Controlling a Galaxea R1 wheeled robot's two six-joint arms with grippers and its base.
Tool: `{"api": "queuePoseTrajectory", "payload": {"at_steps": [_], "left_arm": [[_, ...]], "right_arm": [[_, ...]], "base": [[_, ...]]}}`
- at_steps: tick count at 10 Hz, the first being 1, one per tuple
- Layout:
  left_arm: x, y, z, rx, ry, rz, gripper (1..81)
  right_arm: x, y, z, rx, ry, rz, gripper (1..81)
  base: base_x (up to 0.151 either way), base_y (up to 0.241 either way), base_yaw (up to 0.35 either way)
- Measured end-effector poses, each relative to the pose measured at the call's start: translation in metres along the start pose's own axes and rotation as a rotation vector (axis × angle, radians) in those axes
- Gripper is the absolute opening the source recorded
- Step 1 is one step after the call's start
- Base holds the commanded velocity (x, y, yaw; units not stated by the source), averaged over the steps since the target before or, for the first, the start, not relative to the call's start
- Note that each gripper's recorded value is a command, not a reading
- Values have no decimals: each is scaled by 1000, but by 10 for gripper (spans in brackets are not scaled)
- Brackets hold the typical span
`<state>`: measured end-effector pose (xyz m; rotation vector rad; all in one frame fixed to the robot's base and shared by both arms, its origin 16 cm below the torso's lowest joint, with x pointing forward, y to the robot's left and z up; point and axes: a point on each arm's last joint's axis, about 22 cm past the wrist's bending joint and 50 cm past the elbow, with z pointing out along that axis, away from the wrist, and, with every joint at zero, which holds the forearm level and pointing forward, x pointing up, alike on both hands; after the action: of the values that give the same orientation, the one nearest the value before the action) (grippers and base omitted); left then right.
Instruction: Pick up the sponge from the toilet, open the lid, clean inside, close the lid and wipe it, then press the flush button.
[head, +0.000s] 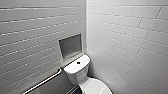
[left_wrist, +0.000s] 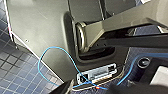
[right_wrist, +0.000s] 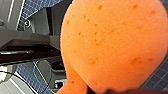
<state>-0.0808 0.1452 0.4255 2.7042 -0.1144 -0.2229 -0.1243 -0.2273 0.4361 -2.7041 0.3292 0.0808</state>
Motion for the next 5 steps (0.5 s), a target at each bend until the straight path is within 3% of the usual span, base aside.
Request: {"api": "queuePoseTrajectory", "payload": {"at_steps": [3,5], "left_arm": [[-13,2,0,-1,-7,-2,811],[14,0,-5,8,53,25,811]], "right_arm": [[-13,5,-4,-8,-5,1,10],[13,0,-1,5,53,-26,10]], "base": [[0,0,0],[0,0,0]]}}
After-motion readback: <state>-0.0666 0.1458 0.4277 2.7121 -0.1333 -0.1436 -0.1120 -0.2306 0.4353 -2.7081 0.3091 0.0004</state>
